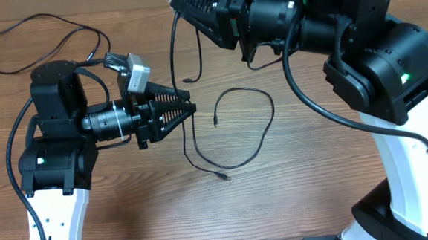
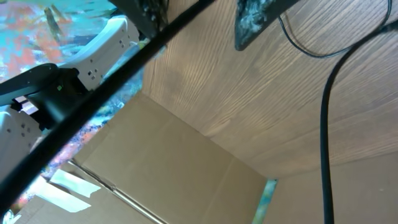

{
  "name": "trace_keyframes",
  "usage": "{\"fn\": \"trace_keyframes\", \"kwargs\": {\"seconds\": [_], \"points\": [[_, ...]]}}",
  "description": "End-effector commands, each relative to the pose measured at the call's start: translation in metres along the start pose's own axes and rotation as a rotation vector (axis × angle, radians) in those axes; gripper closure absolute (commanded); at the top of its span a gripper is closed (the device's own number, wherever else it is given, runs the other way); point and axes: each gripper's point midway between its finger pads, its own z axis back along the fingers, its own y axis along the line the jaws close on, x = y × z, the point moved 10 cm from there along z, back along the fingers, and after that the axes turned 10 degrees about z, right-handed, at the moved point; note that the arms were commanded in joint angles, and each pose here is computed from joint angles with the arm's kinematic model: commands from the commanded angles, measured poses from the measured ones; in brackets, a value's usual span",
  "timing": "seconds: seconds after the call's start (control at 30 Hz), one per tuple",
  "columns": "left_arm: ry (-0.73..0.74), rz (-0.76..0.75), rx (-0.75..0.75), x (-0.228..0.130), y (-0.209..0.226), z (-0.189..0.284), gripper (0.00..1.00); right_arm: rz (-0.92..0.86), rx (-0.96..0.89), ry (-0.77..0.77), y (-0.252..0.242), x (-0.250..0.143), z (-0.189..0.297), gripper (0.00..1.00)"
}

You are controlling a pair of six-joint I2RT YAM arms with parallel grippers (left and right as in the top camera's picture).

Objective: Untangle cables

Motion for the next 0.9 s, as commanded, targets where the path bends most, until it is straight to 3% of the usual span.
{"fn": "trace_keyframes", "kwargs": {"seconds": [0.0, 0.1, 0.2, 0.3, 0.57, 0.87], "points": [[0.010, -0.012, -0.033, 0.000, -0.004, -0.001, 0.69, 0.005, 0.015, 0.002, 0.003, -0.001, 0.002, 0.96], [0.011, -0.007, -0.033, -0.001, -0.004, -0.001, 0.80, 0.005, 0.015, 0.002, 0.003, -0.001, 0.002, 0.96], [0.013, -0.002, -0.032, -0.001, -0.003, -0.001, 0.84, 0.005, 0.015, 0.002, 0.003, -0.001, 0.002, 0.96], [0.014, 0.003, -0.032, -0.002, -0.003, -0.001, 0.96, 0.004, 0.015, 0.002, 0.003, -0.001, 0.002, 0.96], [0.018, 0.023, -0.028, -0.003, -0.003, -0.001, 0.96, 0.005, -0.020, -0.043, -0.001, 0.003, 0.003, 0.96], [-0.001, 0.170, 0.063, -0.003, 0.001, 0.000, 0.96, 0.069, -0.286, -0.230, -0.036, 0.023, 0.017, 0.96]]}}
